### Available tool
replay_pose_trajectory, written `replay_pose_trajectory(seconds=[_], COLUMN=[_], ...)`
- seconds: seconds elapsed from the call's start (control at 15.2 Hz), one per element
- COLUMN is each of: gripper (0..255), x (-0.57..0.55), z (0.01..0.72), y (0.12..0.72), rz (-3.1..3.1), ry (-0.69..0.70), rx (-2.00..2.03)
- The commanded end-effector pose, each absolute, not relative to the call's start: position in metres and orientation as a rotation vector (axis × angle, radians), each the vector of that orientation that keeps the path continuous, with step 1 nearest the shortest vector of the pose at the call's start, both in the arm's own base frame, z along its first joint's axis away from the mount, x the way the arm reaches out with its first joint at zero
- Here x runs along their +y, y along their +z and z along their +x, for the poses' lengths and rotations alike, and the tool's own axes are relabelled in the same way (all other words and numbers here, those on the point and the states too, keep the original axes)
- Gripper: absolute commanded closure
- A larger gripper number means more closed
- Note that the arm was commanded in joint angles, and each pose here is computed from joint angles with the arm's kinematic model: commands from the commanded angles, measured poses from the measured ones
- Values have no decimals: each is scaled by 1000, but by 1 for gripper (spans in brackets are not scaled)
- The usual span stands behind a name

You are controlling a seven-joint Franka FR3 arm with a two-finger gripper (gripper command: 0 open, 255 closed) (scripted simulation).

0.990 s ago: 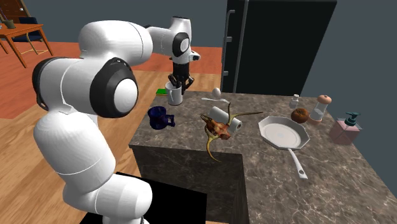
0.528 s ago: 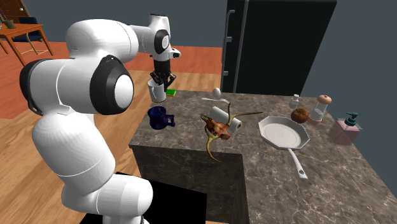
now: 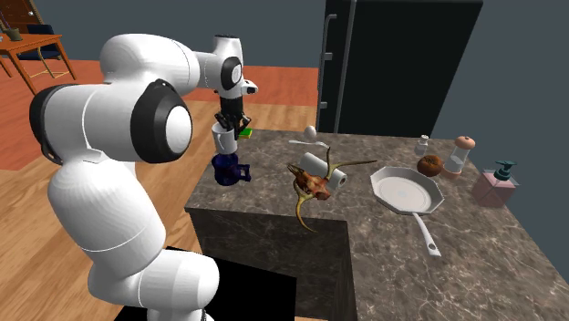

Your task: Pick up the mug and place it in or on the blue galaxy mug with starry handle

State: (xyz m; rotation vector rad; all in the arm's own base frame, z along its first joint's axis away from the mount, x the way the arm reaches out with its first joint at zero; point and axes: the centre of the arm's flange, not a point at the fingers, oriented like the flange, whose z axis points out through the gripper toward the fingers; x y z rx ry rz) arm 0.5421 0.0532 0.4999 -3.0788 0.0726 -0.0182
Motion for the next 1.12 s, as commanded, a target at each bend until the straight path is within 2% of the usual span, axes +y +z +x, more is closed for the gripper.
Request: replay_pose_trajectory(seconds=[0.0,0.53,0.99,1.06], gripper=[255,255,255,0], x=[53,53,53,53], z=[542,542,542,542], y=[488,449,449,449], rz=[-3079,-3079,-3079,-3079], ry=[-19,-19,-19,-19], rx=[72,73,72,72])
